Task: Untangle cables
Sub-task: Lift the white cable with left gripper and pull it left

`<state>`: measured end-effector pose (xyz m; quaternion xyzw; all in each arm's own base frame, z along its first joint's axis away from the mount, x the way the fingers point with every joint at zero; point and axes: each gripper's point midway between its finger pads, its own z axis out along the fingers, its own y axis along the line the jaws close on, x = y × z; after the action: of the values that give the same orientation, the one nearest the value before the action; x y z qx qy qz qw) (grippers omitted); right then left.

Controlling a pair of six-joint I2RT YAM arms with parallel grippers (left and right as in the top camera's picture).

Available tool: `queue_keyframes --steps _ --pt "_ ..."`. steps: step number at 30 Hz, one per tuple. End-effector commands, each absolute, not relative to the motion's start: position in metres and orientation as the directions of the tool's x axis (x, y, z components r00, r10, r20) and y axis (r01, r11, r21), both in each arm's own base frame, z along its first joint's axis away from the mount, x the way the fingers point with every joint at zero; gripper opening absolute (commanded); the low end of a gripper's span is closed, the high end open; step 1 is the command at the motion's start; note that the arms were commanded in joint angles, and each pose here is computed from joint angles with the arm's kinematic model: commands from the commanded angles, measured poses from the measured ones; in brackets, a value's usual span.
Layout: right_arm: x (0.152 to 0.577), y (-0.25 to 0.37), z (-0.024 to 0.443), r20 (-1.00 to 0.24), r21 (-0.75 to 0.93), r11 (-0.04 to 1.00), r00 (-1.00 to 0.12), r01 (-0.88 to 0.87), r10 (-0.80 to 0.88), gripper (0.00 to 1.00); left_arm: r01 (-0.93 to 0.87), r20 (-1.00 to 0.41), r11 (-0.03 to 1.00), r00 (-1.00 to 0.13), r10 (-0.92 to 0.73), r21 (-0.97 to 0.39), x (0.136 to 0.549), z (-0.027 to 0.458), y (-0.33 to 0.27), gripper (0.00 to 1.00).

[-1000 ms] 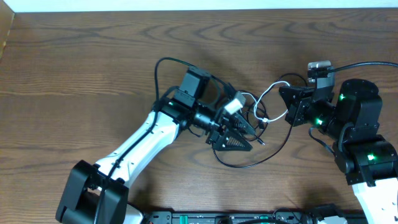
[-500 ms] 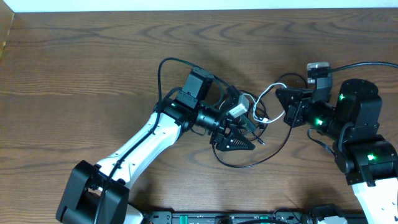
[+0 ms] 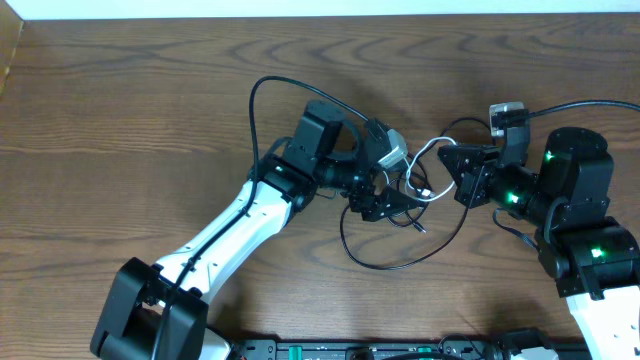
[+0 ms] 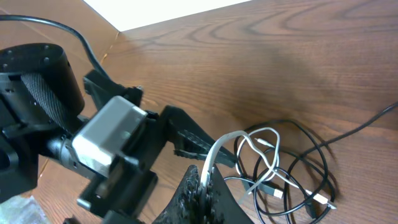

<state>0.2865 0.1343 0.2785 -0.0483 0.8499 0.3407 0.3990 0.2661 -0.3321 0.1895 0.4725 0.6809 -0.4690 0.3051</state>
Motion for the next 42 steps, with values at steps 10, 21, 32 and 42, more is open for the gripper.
queue_keyframes --steps 10,21,32,42 --pt "0.287 0.136 0.293 -0.729 0.545 0.746 -0.657 -0.382 0.195 0.01 0.946 -0.838 0.205 -0.319 0.444 -0.251 0.246 0.174 -0.370 0.47" --pt "0.288 0.131 0.289 -0.719 0.545 0.757 -0.665 -0.360 0.202 0.01 0.932 -0.826 0.244 -0.352 0.440 -0.268 0.253 0.172 -0.365 0.08" --pt "0.293 0.110 0.278 -0.714 0.512 0.811 -0.665 -0.282 0.220 0.03 0.894 -0.821 0.334 -0.418 0.389 -0.297 0.278 0.183 -0.339 0.07" --pt "0.299 0.091 0.230 -0.631 0.433 0.889 -0.754 -0.147 0.182 0.99 0.876 -0.917 0.421 -0.344 0.204 -0.235 0.297 0.276 -0.289 0.07"
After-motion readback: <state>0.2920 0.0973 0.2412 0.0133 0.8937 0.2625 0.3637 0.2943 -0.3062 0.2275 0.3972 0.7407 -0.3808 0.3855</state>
